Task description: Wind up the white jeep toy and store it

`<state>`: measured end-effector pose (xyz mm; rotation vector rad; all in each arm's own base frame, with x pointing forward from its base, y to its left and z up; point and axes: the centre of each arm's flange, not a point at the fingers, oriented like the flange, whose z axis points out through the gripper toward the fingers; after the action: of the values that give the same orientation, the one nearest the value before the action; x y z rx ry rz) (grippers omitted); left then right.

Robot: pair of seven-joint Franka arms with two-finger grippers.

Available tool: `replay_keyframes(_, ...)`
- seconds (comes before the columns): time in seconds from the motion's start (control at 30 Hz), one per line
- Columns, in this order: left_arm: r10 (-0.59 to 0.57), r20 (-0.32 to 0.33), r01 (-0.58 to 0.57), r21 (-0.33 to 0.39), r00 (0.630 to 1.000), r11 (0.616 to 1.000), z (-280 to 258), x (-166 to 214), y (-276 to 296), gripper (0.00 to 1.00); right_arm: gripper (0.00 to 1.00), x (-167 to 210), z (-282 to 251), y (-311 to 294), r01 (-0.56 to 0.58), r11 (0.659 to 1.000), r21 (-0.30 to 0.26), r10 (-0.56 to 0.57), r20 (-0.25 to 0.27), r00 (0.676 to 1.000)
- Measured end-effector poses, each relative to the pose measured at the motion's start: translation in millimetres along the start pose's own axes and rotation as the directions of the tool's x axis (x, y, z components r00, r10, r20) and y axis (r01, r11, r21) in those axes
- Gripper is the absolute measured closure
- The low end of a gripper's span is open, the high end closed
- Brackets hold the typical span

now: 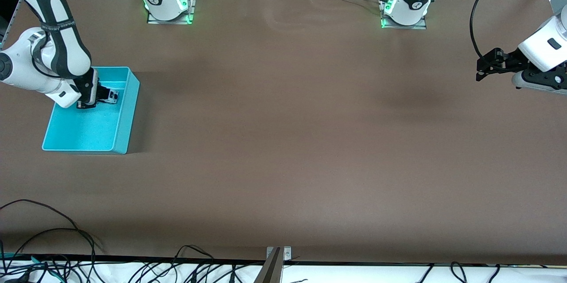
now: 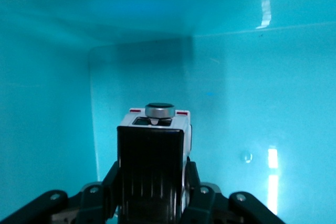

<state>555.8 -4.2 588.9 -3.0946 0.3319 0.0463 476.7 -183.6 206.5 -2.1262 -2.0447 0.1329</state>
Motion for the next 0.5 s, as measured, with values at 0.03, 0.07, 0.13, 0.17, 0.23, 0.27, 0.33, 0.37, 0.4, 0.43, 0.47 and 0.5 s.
replay_keyframes(0.03, 0.0, 0.0, 0.0, 0.0, 1.0, 1.0, 0, 0, 0, 0.0, 0.47, 0, 1, 0, 0.001, 1.0, -0.001, -0.001, -0.002, 1.0)
replay_keyframes(0.07, 0.0, 0.0, 0.0, 0.0, 1.0, 1.0, 0, 0, 0, 0.0, 0.44, 0, 2, 0, 0.001, 1.0, -0.001, -0.001, -0.003, 1.0)
replay_keyframes(0.13, 0.0, 0.0, 0.0, 0.0, 1.0, 1.0, 0, 0, 0, 0.0, 0.36, 0, 2, 0, 0.001, 1.0, -0.002, -0.001, -0.005, 1.0)
replay_keyframes(0.17, 0.0, 0.0, 0.0, 0.0, 1.0, 1.0, 0, 0, 0, 0.0, 0.32, 0, 2, 1, 0.002, 1.0, -0.003, -0.002, -0.005, 1.0)
replay_keyframes(0.23, 0.0, 0.001, 0.0, 0.0, 1.0, 1.0, 0, 0, 0, 0.0, 0.25, 0, 1, 2, 0.004, 1.0, -0.006, -0.004, -0.004, 1.0)
replay_keyframes(0.27, 0.0, 0.001, 0.0, 0.0, 1.0, 1.0, 0, 0, 0, 0.0, 0.21, -1, 0, 2, 0.005, 1.0, -0.008, -0.005, -0.003, 1.0)
replay_keyframes(0.33, 0.0, 0.001, 0.0, 0.0, 1.0, 1.0, 1, 0, 0, 0.0, 0.11, -1, -2, 4, 0.006, 1.0, -0.012, -0.006, -0.002, 1.0)
replay_keyframes(0.37, 0.0, 0.001, 0.0, 0.0, 1.0, 1.0, 1, 0, 0, 0.0, 0.02, -1, -4, 5, 0.007, 1.0, -0.015, -0.007, -0.001, 1.0)
replay_keyframes(0.4, 0.0, 0.001, 0.0, 0.0, 1.0, 1.0, 1, 0, 0, 0.0, 0.02, -1, -6, 6, 0.008, 1.0, -0.017, -0.008, -0.002, 1.0)
replay_keyframes(0.43, 0.0, 0.001, 0.0, 0.0, 1.0, 1.0, 1, 0, 0, 0.0, 0.0, -1, -8, 7, 0.009, 1.0, -0.016, -0.009, -0.004, 1.0)
replay_keyframes(0.47, 0.0, 0.001, 0.0, 0.0, 1.0, 1.0, 1, 0, 0, 0.0, 0.0, 0, -11, 9, 0.01, 1.0, -0.014, -0.01, -0.007, 1.0)
replay_keyframes(0.5, 0.0, 0.001, 0.0, 0.0, 1.0, 1.0, 1, 0, 0, 0.0, 0.0, 0, -15, 11, 0.012, 1.0, -0.009, -0.012, -0.011, 1.0)
